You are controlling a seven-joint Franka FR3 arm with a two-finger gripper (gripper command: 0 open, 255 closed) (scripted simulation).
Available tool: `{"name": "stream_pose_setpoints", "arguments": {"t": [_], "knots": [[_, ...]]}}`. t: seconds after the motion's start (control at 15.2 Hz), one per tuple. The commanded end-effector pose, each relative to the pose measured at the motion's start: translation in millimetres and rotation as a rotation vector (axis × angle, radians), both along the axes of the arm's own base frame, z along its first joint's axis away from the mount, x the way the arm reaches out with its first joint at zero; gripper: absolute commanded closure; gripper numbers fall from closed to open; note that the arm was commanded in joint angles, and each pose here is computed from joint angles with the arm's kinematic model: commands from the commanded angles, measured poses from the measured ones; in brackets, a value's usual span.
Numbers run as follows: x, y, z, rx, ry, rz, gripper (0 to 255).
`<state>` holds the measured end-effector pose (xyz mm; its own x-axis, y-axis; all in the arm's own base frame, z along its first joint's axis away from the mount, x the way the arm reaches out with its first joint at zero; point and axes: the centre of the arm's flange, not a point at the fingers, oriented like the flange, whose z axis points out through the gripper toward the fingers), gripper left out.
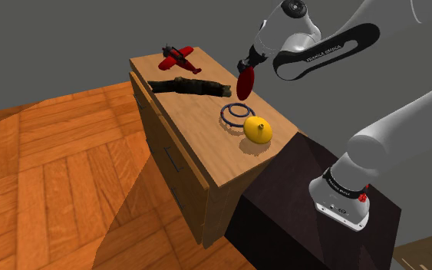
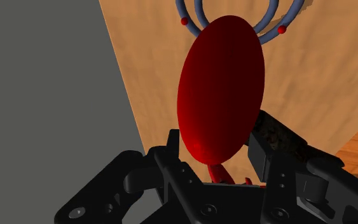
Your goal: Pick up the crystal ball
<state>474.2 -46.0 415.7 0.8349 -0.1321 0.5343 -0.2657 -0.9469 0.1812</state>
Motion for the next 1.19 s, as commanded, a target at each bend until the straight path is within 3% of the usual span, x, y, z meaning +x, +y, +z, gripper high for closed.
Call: {"name": "stream_pose_setpoints", "arguments": {"t": [0.0,1.12], "knots": [[0,0,-2,0.001,0.004,-0.001,255],[0,0,79,0.001,0.004,-0.001,255]]}}
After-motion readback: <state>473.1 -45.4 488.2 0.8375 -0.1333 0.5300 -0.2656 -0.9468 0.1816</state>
